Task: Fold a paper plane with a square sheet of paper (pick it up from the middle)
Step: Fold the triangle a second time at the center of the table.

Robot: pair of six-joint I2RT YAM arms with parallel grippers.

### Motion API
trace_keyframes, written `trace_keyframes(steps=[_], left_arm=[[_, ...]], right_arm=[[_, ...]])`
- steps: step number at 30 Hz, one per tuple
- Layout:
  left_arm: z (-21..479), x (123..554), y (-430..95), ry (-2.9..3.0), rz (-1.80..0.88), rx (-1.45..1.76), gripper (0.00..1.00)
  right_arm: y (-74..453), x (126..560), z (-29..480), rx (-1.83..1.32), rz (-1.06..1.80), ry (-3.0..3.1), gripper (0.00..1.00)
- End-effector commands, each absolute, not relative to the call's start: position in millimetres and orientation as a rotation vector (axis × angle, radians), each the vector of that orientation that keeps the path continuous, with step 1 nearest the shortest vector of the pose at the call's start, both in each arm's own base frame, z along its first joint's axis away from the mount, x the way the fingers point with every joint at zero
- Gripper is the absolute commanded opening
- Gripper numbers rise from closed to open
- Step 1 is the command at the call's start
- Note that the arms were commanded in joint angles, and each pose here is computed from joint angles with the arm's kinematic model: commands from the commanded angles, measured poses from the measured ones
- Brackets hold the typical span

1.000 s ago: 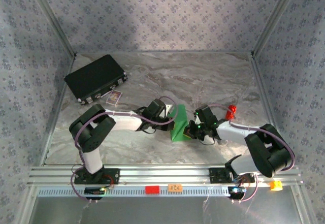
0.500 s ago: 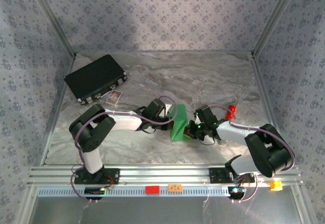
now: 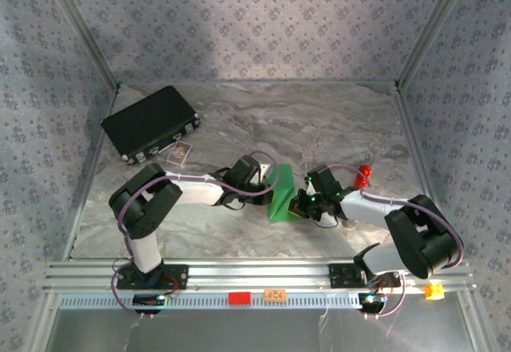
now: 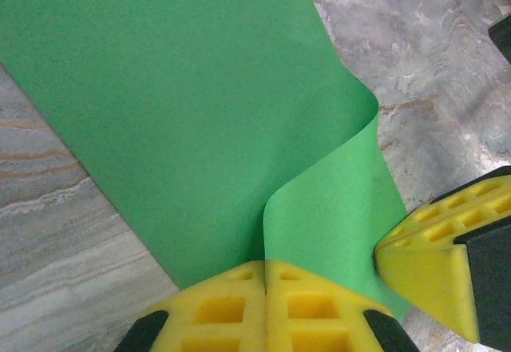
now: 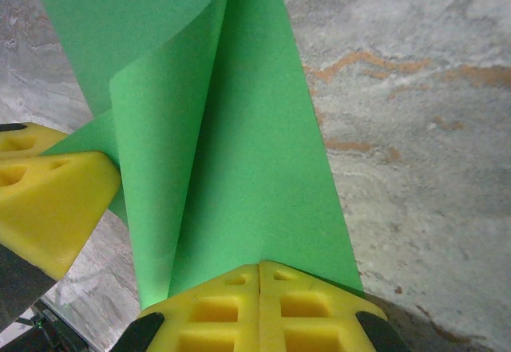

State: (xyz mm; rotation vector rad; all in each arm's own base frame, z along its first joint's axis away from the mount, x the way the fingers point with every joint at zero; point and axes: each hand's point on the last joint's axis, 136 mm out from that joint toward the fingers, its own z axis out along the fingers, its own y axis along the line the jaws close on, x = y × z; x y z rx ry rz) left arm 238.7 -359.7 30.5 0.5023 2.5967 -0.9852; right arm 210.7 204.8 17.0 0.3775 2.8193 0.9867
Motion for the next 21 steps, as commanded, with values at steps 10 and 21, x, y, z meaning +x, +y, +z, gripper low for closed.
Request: trace_keyframes(steps=[10, 21], left_arm=[[20.6, 238.1, -354.3, 2.625, -0.945, 0.509, 0.01], [16.7, 236.7, -352.9, 2.631, -0.944, 0.505, 0.0]], right_arm=[[188.8, 201.3, 0.3, 0.422, 0.876, 2.884, 0.05], [189.1, 202.0, 1.7, 0.424, 0.882, 2.876, 0.05]])
